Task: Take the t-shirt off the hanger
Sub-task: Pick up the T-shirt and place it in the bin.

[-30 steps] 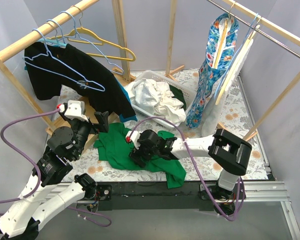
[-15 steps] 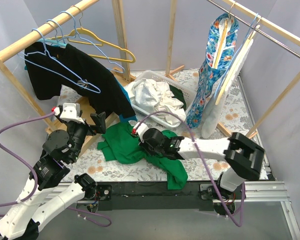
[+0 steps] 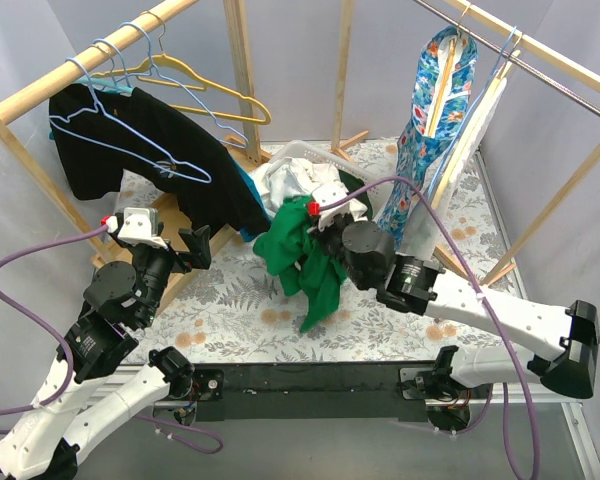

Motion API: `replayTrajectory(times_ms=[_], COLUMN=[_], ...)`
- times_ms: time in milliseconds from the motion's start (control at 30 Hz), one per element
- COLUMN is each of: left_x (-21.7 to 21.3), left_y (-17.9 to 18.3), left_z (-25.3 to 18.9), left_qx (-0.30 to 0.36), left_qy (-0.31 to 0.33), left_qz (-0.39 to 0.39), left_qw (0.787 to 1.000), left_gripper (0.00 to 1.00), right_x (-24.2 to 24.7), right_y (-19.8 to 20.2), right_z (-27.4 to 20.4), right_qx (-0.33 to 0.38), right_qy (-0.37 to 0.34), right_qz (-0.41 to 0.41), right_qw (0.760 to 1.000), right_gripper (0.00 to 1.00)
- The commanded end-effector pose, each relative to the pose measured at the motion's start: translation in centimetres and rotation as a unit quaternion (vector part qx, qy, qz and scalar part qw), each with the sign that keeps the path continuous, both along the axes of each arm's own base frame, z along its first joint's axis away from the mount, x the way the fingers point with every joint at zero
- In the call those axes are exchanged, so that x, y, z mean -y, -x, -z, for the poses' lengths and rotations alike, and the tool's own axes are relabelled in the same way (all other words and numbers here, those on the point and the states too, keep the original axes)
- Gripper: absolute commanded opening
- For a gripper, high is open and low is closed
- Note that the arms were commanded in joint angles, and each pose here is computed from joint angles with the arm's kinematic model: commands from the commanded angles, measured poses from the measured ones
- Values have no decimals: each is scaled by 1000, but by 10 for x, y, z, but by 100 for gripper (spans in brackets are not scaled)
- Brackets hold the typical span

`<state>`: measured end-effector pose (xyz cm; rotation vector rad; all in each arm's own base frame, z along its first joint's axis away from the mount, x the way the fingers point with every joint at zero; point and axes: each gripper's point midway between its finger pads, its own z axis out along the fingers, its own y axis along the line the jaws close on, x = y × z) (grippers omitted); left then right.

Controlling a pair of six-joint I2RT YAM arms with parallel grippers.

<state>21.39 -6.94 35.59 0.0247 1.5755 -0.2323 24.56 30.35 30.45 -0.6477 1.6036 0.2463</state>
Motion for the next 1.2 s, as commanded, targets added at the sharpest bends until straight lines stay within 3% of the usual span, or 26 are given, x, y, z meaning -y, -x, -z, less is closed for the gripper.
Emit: replayTrajectory(times_ms=[0, 267, 533, 767, 900, 1167], left_x=[-1, 1, -1, -1, -1, 0], left_y=[1, 0, 1, 1, 0, -1], left_z=[-3, -3, -3, -4, -3, -1], left_qx=[-1, -7, -11, -11, -14, -18], left_qy=[5, 7, 6, 7, 4, 0], left_qz=[-1, 0, -3, -5, -5, -6], left_qw=[1000, 1000, 1000, 1000, 1000, 1000], left_gripper=[98, 98, 98, 98, 98, 98], right_x=[25, 32, 39, 50, 41, 5], right_y=[-21, -59, -91, -138, -153, -172], right_z=[-118, -211, -243, -196, -158, -44], right_qx=[136, 240, 288, 262, 227, 118], right_qy=[-83, -114, -118, -100, -99, -66], right_qz=[62, 107, 110, 93, 41, -32], right_qw=[985, 958, 944, 955, 968, 990], right_gripper=[1, 1, 1, 1, 1, 1])
